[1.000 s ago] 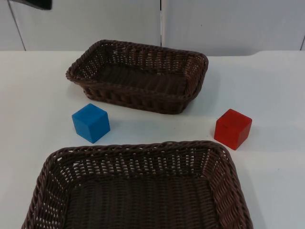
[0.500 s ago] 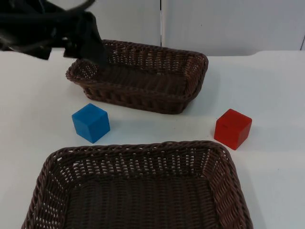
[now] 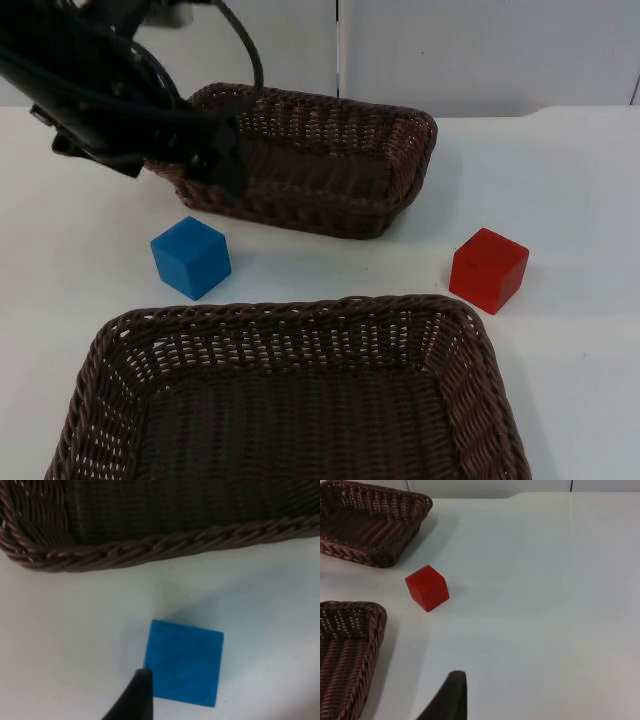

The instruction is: Pick up one cube with the left hand and place it into the upper basket. Pick up one cube with the right hand and place it into the lower basket.

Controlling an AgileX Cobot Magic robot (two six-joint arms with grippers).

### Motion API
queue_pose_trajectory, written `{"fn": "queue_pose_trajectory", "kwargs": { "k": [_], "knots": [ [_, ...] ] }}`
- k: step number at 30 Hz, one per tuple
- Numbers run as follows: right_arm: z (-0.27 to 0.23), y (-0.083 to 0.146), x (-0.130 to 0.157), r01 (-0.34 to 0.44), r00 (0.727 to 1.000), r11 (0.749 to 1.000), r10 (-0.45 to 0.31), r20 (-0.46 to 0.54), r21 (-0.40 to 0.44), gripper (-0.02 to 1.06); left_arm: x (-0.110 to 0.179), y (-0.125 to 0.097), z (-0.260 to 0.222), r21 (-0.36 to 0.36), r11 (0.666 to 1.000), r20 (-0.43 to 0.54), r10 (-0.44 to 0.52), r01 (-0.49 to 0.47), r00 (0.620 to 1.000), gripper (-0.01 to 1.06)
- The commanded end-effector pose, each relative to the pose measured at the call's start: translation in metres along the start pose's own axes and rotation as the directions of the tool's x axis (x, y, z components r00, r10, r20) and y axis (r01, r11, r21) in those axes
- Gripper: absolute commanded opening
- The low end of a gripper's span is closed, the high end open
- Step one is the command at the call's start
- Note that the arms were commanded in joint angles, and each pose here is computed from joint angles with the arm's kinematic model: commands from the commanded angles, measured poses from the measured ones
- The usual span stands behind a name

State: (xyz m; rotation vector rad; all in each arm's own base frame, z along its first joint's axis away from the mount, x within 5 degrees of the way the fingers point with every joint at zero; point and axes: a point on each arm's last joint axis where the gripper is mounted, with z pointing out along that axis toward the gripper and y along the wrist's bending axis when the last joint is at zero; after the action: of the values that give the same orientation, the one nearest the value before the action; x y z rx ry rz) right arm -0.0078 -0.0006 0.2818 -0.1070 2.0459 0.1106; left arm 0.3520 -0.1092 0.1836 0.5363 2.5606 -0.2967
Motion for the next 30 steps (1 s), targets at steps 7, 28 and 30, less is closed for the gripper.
{"fn": "queue_pose_trajectory", "kwargs": {
  "k": [7,28,30],
  "knots": [
    [0.001,0.000,0.001,-0.002,1.000,1.000,0.002,0.000,0.006,1.05,0.001,0.015,0.032,-0.049,0.998,-0.026,0.033,-0.034,0.999,1.05],
    [0.001,0.000,0.001,-0.002,1.000,1.000,0.002,0.000,0.006,1.05,0.020,0.028,0.100,-0.049,0.995,-0.159,0.073,-0.082,0.985,1.05],
    [0.001,0.000,0.001,-0.002,1.000,1.000,0.002,0.000,0.006,1.05,0.020,0.029,0.100,-0.053,0.995,-0.151,0.074,-0.083,0.986,1.05]
  ]
}}
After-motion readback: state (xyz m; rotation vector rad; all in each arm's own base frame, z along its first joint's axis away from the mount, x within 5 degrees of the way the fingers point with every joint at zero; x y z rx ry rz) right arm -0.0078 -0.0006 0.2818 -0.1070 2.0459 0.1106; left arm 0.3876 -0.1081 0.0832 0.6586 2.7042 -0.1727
